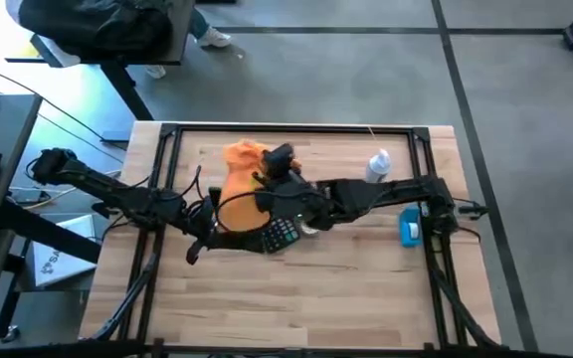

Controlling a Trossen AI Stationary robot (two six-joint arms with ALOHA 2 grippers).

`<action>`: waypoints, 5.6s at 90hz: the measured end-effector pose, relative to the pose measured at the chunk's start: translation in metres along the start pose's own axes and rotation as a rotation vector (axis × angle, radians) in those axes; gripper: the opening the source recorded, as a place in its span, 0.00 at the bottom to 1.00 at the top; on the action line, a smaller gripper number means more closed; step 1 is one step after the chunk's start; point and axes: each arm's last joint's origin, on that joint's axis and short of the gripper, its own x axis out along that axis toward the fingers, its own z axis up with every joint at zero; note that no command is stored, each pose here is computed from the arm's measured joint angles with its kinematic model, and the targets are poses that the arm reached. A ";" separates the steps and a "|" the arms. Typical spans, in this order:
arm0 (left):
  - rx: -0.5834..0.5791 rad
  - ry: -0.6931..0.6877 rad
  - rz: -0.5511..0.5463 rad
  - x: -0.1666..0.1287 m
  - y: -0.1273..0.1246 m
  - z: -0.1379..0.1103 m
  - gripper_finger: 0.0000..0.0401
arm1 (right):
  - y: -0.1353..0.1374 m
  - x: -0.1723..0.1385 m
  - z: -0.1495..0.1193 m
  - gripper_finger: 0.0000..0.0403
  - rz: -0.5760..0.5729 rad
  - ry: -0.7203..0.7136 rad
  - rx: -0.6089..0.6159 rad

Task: Apply microfiber cloth
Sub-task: Wipe the front of the black tablet with the yellow microfiber cloth, then put the yellow microfiber cloth on the table, then put the black tablet on the table

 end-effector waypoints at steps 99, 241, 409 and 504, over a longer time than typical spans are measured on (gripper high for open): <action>0.053 0.013 0.249 -0.042 -0.025 0.040 0.01 | 0.123 -0.099 -0.017 0.00 0.487 0.030 0.521; 0.162 -0.013 0.332 -0.014 -0.040 0.029 0.01 | 0.221 -0.082 -0.227 0.07 0.822 1.130 0.503; -1.255 0.605 0.722 -0.067 0.056 -0.071 0.04 | 0.233 -0.071 -0.042 0.47 0.649 -0.443 0.915; -0.590 0.098 0.828 -0.035 0.073 -0.023 0.17 | 0.285 -0.074 -0.030 0.47 0.593 -0.400 0.890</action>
